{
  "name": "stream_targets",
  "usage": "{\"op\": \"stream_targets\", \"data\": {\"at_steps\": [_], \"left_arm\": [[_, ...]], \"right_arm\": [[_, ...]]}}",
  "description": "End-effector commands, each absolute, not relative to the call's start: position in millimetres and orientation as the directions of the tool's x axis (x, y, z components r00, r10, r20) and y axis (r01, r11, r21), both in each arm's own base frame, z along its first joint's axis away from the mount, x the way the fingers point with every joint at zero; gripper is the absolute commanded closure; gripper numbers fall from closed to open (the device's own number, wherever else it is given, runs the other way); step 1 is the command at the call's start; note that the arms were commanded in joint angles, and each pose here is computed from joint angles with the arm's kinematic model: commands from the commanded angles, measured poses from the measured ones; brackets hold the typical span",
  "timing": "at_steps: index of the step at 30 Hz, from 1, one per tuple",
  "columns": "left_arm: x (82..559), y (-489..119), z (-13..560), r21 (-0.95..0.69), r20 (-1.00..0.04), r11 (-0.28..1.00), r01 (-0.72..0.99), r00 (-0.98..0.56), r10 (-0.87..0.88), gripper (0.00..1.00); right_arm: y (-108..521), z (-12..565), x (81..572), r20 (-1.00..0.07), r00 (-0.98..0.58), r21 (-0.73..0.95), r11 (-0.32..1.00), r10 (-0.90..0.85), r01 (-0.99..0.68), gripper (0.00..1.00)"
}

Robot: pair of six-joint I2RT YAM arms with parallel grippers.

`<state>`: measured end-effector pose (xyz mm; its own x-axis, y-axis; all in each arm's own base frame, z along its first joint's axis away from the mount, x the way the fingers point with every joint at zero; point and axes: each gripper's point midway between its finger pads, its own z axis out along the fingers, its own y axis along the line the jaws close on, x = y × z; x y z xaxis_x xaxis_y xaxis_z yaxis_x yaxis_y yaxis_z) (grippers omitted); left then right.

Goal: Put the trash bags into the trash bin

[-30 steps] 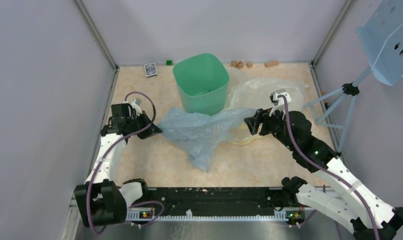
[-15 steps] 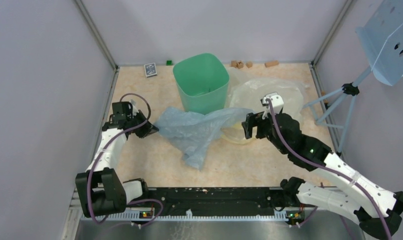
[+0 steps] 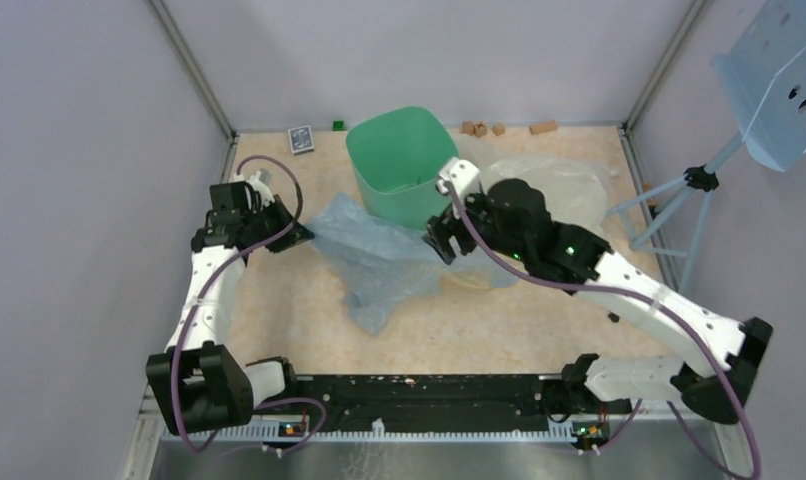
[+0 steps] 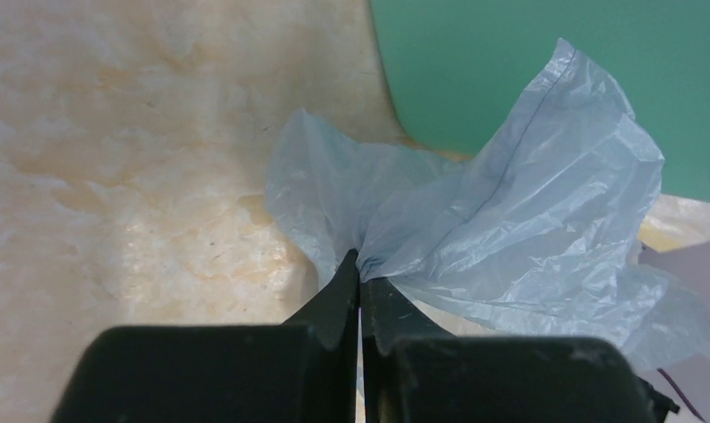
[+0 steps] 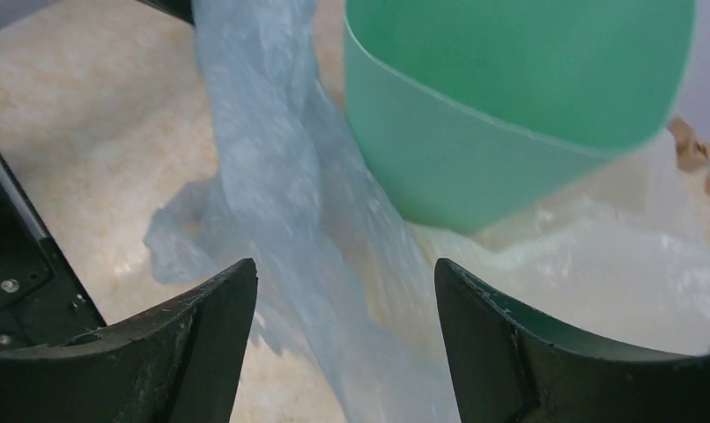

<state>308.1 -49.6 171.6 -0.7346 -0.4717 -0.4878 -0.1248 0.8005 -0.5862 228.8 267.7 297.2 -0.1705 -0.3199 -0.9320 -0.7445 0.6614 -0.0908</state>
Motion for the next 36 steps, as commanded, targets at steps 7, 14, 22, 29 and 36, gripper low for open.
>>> {"op": "stream_targets", "data": {"at_steps": [7, 14, 22, 29, 36], "left_arm": [[282.4, -68.2, 213.7, -0.534, -0.646, 0.833, 0.148, -0.707, -0.289, 1.0], [278.7, -74.5, 207.6, -0.573, -0.604, 0.808, 0.134, -0.735, -0.306, 1.0], [287.3, -79.1, 205.9, -0.581, -0.6, 0.801, 0.145, -0.742, -0.301, 1.0], [297.0, -83.5, 198.5, -0.59, -0.583, 0.797, 0.129, -0.751, -0.31, 1.0], [301.0, -115.2, 193.0, -0.566, -0.593, 0.804, 0.181, -0.768, -0.244, 1.0]], "right_arm": [[351.2, 325.2, 284.3, -0.948, -0.184, -0.042, 0.672, -0.262, -0.739, 0.3], [350.9, 291.2, 320.0, -0.909, -0.328, -0.021, 0.815, -0.256, -0.578, 0.36], [373.2, 263.1, 372.9, -0.9, -0.35, -0.033, 0.842, -0.259, -0.538, 0.36], [409.5, 262.3, 409.9, -0.901, -0.351, -0.009, 0.818, -0.256, -0.575, 0.36], [395.8, 272.5, 352.9, -0.915, -0.312, 0.054, 0.691, -0.254, -0.721, 0.32]]}}
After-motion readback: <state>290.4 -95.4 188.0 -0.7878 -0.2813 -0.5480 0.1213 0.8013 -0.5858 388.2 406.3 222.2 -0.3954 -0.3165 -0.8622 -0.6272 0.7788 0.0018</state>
